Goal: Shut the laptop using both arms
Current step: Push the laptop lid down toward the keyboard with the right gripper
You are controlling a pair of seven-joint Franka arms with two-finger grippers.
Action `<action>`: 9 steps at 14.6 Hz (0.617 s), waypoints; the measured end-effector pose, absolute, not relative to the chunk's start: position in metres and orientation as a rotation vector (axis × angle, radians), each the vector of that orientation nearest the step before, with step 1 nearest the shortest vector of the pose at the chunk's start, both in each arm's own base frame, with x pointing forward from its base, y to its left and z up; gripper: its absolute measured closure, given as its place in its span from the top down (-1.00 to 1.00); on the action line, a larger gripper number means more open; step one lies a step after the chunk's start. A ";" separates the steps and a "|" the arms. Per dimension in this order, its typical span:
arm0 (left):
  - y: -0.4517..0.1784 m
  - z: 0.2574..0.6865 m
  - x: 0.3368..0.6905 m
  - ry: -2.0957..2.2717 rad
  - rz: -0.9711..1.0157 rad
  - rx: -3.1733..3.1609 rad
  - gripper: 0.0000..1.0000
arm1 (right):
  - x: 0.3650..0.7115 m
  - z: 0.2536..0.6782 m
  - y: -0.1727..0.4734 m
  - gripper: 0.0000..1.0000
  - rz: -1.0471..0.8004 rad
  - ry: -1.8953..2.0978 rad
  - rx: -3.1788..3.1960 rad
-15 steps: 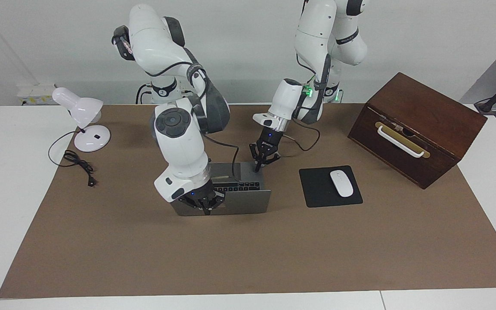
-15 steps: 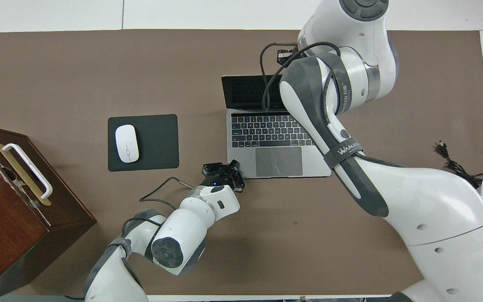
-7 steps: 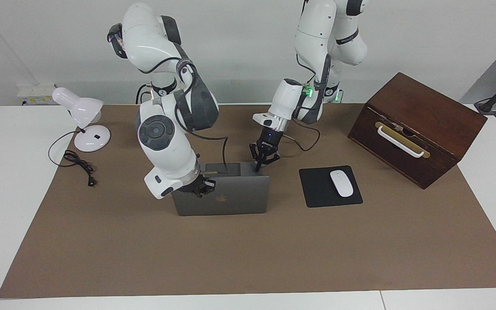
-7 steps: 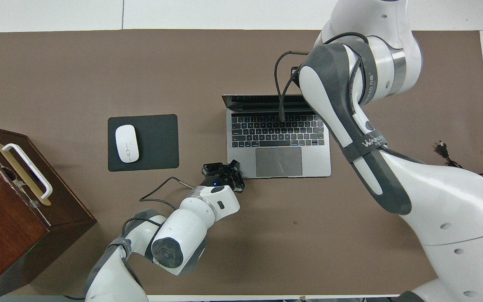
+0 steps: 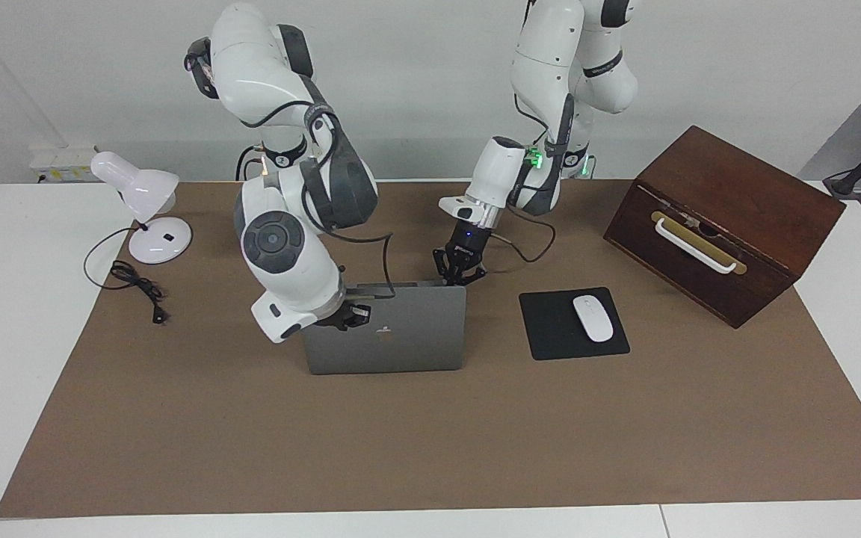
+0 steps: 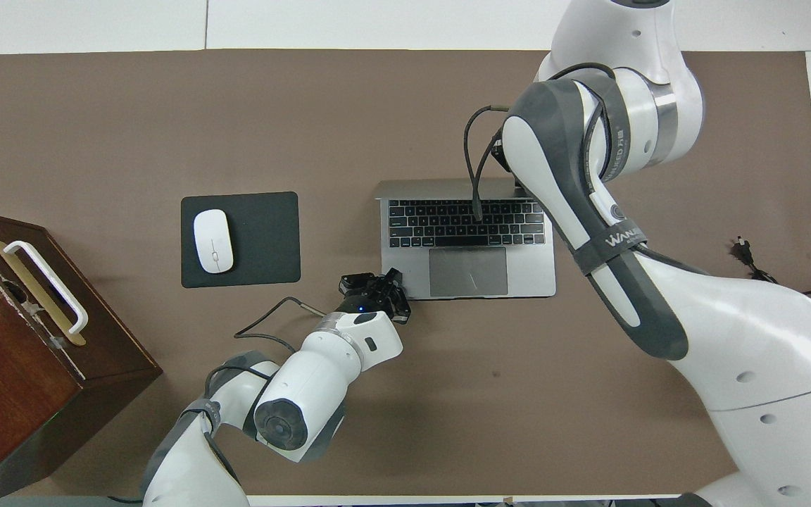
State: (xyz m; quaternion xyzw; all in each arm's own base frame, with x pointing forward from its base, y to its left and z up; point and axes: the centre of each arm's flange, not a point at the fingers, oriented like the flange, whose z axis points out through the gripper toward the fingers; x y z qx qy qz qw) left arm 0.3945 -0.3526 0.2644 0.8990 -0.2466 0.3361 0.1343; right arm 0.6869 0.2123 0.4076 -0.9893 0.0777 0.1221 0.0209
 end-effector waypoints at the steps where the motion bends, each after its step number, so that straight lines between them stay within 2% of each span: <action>1: -0.353 0.264 0.395 -0.715 0.974 2.606 -0.98 | 0.684 0.399 0.214 -0.98 0.407 0.238 -3.071; 9: -0.353 0.264 0.394 -0.715 0.975 2.605 -0.98 | 0.674 0.356 0.218 -0.98 0.368 0.247 -3.070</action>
